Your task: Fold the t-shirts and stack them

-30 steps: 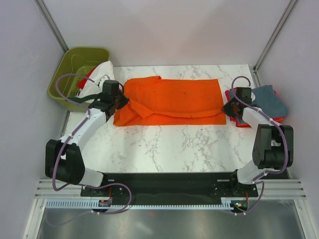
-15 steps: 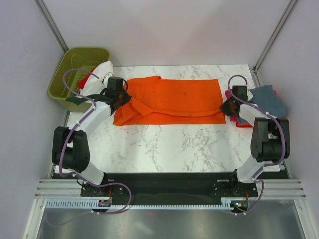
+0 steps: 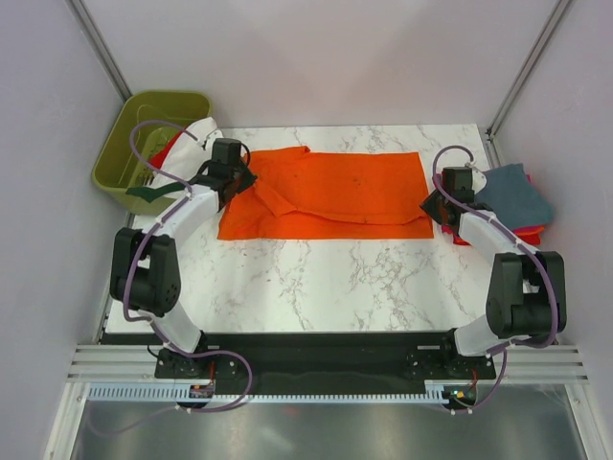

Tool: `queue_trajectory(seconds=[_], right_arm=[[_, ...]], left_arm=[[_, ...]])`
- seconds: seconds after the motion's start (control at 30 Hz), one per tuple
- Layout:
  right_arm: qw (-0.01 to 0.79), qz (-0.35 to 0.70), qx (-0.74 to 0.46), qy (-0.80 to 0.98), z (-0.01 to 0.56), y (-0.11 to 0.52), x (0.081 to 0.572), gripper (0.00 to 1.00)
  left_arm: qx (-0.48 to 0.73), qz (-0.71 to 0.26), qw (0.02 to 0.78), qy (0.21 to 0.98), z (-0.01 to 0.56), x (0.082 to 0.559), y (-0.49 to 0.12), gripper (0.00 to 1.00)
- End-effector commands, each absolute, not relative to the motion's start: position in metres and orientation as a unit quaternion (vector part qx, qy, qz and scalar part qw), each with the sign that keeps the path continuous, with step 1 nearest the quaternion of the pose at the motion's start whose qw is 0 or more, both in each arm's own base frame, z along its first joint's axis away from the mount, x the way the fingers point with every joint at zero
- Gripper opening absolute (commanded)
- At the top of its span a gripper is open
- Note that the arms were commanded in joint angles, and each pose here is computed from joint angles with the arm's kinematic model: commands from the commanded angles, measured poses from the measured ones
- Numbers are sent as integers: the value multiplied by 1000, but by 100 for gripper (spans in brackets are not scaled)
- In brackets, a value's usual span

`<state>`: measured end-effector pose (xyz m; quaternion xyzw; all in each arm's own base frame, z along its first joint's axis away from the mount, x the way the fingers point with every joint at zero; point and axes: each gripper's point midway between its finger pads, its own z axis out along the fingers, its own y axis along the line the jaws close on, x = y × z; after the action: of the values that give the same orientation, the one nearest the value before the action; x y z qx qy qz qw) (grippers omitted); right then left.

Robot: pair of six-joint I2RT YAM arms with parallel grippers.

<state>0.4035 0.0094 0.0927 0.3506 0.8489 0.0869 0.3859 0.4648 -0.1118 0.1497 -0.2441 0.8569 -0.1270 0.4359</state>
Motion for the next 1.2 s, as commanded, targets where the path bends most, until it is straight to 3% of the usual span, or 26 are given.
queue_trajectory(seconds=[0.0,0.43,0.57,0.93,1.1,1.17], right_arm=[[396,81,345,847,90,11,402,34],[380,82,339,857,75,19,403,13],[372,81,338,861,68,21,402,11],[356,68,346,865,50,24,392,6],[350,61,351,867,42,23,387,3],[348,59,354,866,40,22,388,3]], left_arm=[[-225,-129,471,843,170,487,-113,2],[-213,-116,452,858,140,515,-121,2],[-221,-107,440,864,129,519,-121,2],[-181,-114,461,861,164,510,-137,49],[-167,-121,478,853,197,482,-147,51],[-163,-120,467,861,185,462,-154,50]])
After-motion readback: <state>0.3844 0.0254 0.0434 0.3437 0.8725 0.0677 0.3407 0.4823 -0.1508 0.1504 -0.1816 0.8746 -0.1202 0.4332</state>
